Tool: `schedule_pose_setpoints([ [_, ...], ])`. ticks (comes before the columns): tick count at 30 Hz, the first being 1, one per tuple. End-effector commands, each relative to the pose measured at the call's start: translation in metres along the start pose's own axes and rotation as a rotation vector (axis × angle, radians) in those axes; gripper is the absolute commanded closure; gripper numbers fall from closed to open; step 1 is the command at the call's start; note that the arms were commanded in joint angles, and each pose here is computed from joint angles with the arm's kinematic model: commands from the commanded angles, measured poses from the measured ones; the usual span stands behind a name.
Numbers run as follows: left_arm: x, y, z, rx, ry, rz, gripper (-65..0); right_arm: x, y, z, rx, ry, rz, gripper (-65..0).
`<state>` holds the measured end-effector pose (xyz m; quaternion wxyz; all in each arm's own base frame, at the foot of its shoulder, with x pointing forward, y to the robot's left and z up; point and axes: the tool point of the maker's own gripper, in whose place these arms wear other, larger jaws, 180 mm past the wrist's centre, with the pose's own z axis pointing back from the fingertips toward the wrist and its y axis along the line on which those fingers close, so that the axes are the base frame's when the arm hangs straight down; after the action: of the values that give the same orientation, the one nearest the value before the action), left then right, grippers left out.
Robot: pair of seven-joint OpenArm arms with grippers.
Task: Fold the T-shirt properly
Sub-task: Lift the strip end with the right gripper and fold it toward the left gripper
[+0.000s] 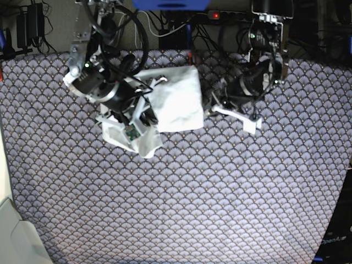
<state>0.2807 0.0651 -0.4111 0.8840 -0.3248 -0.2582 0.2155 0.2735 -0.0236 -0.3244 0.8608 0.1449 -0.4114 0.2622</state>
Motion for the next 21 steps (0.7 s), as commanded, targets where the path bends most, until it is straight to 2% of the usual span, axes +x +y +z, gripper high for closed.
schedule_pose_setpoints([
  [1, 0.003, -0.005, 0.002, -0.017, -0.011, -0.006, -0.3, 0.018, 0.003, 0.002, 0.013, -0.068, 0.004, 0.0],
  [12, -0.009, 0.0, 0.003, -0.01, 0.009, 0.01, -0.3, 0.012, 0.006, 0.002, 0.019, -0.053, 0.0, 0.0],
  [21, -0.004, -0.005, 0.005, -0.023, -0.005, 0.0, -0.3, 0.017, 0.021, -0.005, 0.066, -0.058, 0.021, 0.0],
])
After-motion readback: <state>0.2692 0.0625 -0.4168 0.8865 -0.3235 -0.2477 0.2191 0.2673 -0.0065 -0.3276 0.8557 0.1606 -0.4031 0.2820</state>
